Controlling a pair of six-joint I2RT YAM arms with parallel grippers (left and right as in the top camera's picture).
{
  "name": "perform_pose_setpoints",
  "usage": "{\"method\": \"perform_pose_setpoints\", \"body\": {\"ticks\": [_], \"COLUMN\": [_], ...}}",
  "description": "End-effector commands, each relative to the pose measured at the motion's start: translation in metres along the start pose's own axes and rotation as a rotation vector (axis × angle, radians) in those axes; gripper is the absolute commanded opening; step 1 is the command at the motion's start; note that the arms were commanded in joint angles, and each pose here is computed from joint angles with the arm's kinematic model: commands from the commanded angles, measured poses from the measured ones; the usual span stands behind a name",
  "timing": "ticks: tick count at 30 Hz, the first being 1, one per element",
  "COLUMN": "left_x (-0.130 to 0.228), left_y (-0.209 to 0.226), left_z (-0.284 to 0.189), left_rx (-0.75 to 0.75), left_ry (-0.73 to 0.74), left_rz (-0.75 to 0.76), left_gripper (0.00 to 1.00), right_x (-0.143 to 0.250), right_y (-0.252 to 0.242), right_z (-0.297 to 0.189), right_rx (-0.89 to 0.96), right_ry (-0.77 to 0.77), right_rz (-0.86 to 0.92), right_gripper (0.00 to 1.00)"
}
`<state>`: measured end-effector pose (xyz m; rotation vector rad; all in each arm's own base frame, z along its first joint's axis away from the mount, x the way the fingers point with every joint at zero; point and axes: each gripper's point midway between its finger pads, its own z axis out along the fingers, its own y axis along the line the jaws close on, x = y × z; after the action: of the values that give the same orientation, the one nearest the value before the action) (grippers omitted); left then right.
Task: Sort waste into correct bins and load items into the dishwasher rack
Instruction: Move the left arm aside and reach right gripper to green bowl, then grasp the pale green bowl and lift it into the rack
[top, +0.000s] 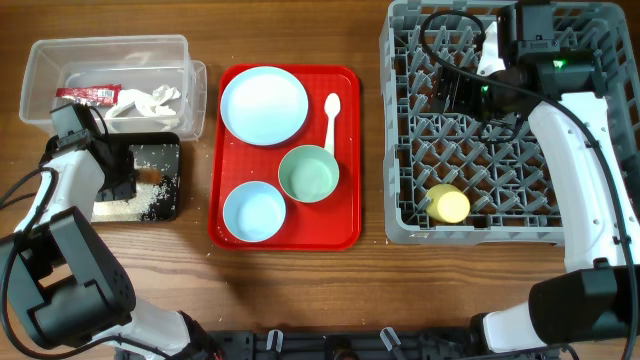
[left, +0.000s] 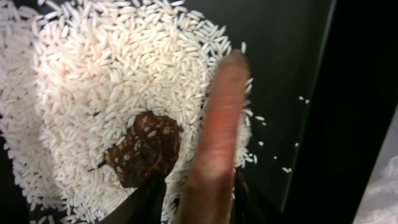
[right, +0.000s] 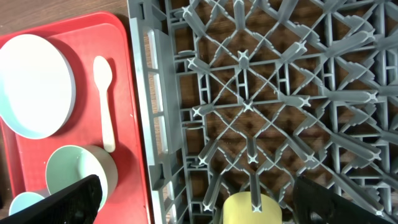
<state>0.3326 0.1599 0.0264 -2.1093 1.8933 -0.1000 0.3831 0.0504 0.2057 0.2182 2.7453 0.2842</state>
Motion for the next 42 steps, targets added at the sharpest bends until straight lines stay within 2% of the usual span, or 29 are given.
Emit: {"method": "perform_pose_setpoints", "body": {"ticks": [1, 3, 4, 7, 9, 13, 16, 19, 22, 23, 24, 27, 29, 32, 33, 38, 40, 42], "left_x": [0.0, 0.003, 0.007, 0.041, 0.067, 0.141, 0.178, 0.189, 0.191, 0.191, 0.189, 0.174, 0.159, 0.126, 0.118, 0.115, 0.115, 0.115], "left_y": [0.005, -0.015, -0.029, -0.089, -0.1, -0.078, -0.057, -0.053, -0.053, -0.053, -0.053, -0.058, -0.063, -0.067, -0.067, -0.067, -0.067, -0.067], "left_z": [0.006, -0.007, -0.019, -0.104, -0.145, -0.159, -0.147, -0.146, -0.146, -0.146, -0.145, -0.141, -0.139, -0.133, -0.132, -0.131, -0.131, -0.131], "left_rx": [-0.023, 0.056, 0.116, 0.508, 0.67, 0.672, 0.536, 0.49, 0.484, 0.484, 0.478, 0.445, 0.439, 0.412, 0.404, 0.401, 0.401, 0.401], "left_ry": [-0.001, 0.029, 0.054, 0.173, 0.179, 0.262, 0.224, 0.174, 0.162, 0.162, 0.153, 0.085, 0.07, 0.046, 0.04, 0.037, 0.037, 0.037], "left_rz": [0.028, 0.153, 0.22, 0.633, 0.842, 1.16, 1.323, 1.383, 1.393, 1.392, 1.391, 1.371, 1.3, 1.174, 1.156, 1.147, 1.147, 1.147], "left_gripper": [0.54, 0.64, 0.65, 0.7, 0.72, 0.72, 0.72, 0.7, 0.72, 0.73, 0.73, 0.69, 0.64, 0.68, 1.0, 1.0, 1.0, 1.0], "right_x": [-0.002, -0.003, -0.004, -0.011, -0.011, 0.013, 0.053, 0.078, 0.111, 0.117, 0.121, 0.132, 0.13, 0.126, 0.126, 0.116, 0.091, 0.049], "right_y": [0.006, 0.012, 0.019, 0.051, 0.079, 0.149, 0.18, 0.187, 0.184, 0.176, 0.169, 0.159, 0.155, 0.149, 0.148, 0.152, 0.164, 0.157], "right_z": [-0.008, -0.008, -0.009, -0.013, -0.014, 0.001, 0.05, 0.085, 0.133, 0.149, 0.161, 0.183, 0.185, 0.186, 0.186, 0.178, 0.138, 0.077], "right_rx": [-0.024, -0.055, -0.092, -0.245, -0.303, -0.374, -0.337, -0.305, -0.245, -0.202, -0.173, -0.148, -0.121, -0.082, -0.079, -0.084, -0.119, -0.068], "right_ry": [-0.019, -0.018, -0.023, -0.047, -0.071, -0.045, 0.095, 0.202, 0.338, 0.365, 0.384, 0.43, 0.419, 0.404, 0.403, 0.366, 0.27, 0.075], "right_rz": [-0.024, -0.029, -0.032, -0.064, -0.125, -0.268, -0.317, -0.313, -0.337, -0.335, -0.358, -0.402, -0.406, -0.413, -0.414, -0.414, -0.418, -0.365], "right_gripper": [1.0, 1.0, 1.0, 0.99, 0.99, 0.99, 0.94, 0.86, 0.68, 0.67, 0.65, 0.48, 0.39, 0.05, 0.04, 0.04, 0.04, 0.04]}}
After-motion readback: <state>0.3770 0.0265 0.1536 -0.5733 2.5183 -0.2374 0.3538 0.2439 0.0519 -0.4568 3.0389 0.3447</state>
